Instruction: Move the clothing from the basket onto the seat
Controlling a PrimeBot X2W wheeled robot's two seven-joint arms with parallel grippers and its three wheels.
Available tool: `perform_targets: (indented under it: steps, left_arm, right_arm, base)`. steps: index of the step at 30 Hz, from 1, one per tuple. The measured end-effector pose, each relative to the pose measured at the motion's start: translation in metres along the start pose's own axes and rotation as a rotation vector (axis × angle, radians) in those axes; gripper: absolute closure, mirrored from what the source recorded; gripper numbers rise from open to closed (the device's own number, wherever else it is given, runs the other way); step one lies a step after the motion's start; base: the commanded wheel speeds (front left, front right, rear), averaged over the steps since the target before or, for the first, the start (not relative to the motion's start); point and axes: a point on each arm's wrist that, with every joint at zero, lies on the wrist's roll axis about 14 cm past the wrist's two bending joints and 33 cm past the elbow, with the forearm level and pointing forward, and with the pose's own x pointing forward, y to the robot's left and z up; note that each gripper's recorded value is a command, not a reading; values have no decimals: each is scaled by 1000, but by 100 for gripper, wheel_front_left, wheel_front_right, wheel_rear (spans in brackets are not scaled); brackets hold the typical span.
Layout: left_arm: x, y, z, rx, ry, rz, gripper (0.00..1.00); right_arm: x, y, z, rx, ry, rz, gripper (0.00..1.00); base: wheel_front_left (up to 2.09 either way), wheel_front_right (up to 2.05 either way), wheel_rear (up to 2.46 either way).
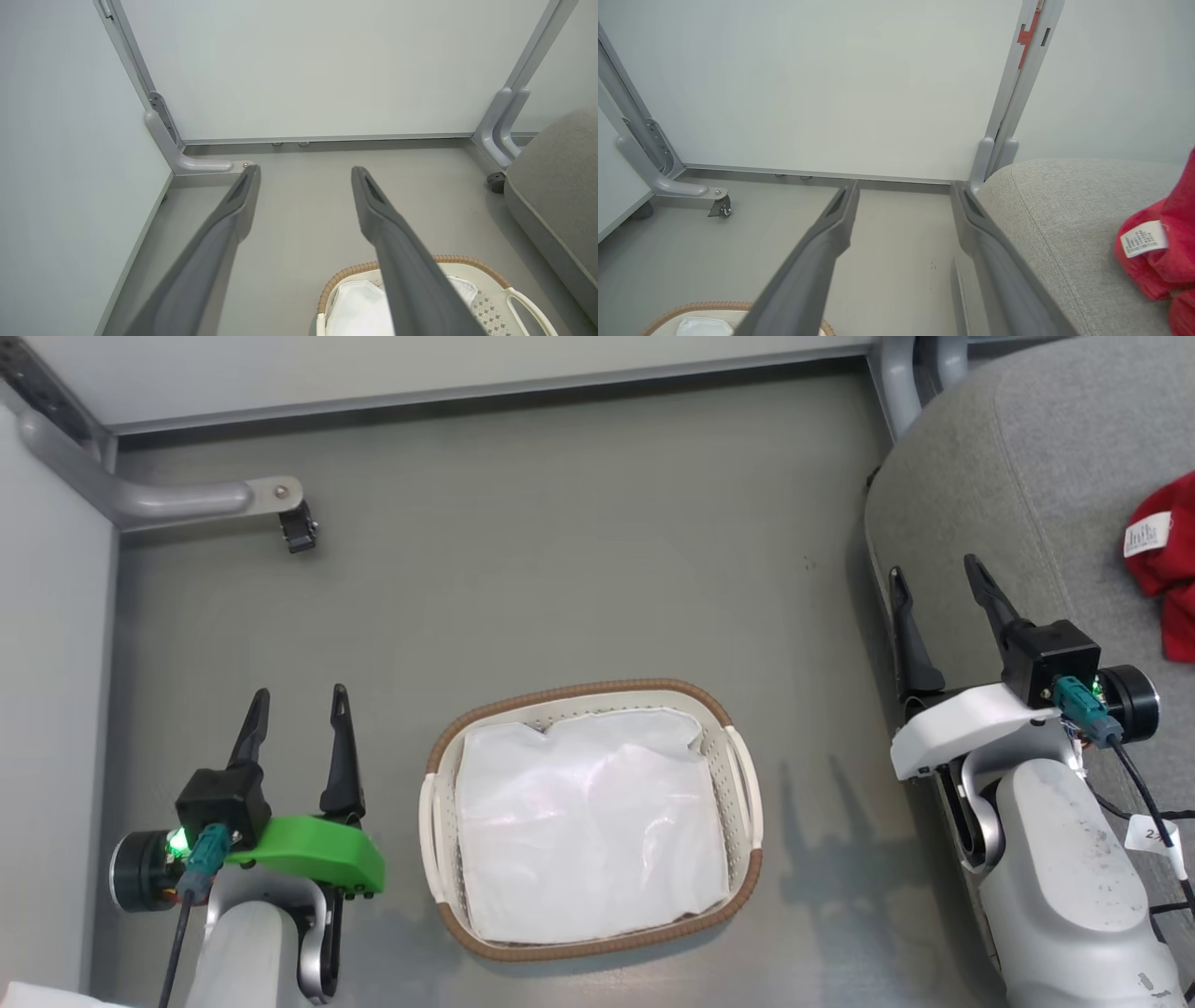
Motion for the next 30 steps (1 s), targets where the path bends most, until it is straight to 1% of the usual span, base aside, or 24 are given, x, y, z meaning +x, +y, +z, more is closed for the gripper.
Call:
perform_targets:
  steps: [1,4,5,9,18,29,30]
  left_arm:
    - [-3,3,1,5,-3,9,0]
    - [-11,12,4,-32,-9,37,0]
    - [-16,15,7,-28,-17,45,0]
    - [-29,18,8,-40,-22,59,0]
    - [-53,14,14,-61,-45,57,0]
    - [-72,11,17,-104,-65,52,0]
    - [-74,11,16,-109,-61,52,100]
  right_arm:
    - [0,3,2,9,-6,7,0]
    - [-1,13,10,29,-24,30,0]
    - [-5,18,11,35,-24,43,0]
    - [-21,22,8,48,-12,47,0]
    - [-50,21,8,65,-4,35,0]
    - [-67,25,13,83,-14,38,0]
    - [-68,26,12,84,-11,40,100]
  base:
    - [0,0,0]
    - [0,0,0]
    - [0,0,0]
    - [0,0,0]
    - [0,0,0]
    - [0,0,0]
    - [0,0,0]
